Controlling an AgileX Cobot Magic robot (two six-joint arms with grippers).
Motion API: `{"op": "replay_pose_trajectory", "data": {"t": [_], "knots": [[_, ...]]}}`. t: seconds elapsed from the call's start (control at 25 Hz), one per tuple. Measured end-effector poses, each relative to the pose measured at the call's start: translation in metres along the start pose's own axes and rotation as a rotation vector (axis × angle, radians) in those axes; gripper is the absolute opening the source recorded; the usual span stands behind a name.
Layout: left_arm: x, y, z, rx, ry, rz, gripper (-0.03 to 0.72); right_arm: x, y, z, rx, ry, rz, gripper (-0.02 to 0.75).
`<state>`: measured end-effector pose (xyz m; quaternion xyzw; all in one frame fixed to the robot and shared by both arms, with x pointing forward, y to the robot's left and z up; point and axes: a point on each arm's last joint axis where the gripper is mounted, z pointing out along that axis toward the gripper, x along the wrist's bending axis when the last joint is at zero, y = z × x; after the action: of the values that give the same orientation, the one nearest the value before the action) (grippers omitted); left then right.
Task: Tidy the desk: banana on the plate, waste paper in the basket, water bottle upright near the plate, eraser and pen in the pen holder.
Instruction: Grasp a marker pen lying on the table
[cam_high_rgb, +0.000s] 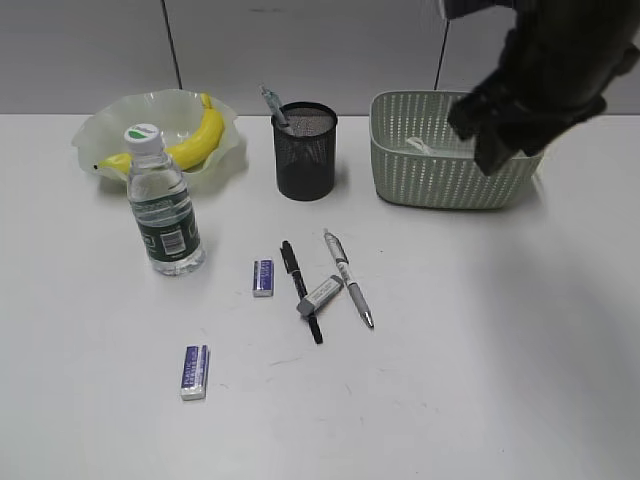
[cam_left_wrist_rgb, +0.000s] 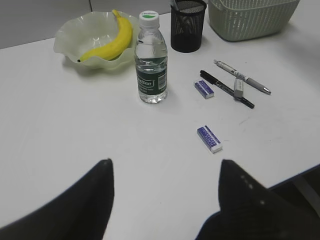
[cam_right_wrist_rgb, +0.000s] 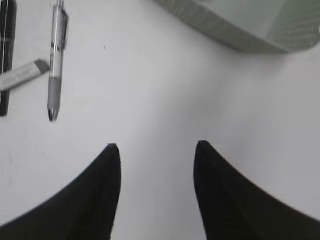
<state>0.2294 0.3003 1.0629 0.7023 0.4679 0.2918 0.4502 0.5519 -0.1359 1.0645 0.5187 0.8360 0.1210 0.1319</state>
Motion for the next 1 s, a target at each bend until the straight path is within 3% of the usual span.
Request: {"op": "replay_pose_trajectory", "data": {"t": [0.24,0.48,0.68,1.0], "knots": [[0.000,0.000,0.000,0.000,0.000,0.000,0.489,-0.002,-0.079,-0.020,0.063,0.028,0.012,0.374],[0.000,0.000,0.000,0.000,0.000,0.000,0.489,-0.006,-0.149,-0.049,0.008,0.043,0.015,0.373],[0.000,0.000,0.000,0.000,-0.001,-0.001,0.489,-0.009,-0.203,-0.076,-0.112,0.063,-0.018,0.372],[0.000,0.000,0.000,0.000,-0.003,-0.002,0.489,-0.014,-0.281,-0.113,-0.463,0.061,-0.034,0.372]]}}
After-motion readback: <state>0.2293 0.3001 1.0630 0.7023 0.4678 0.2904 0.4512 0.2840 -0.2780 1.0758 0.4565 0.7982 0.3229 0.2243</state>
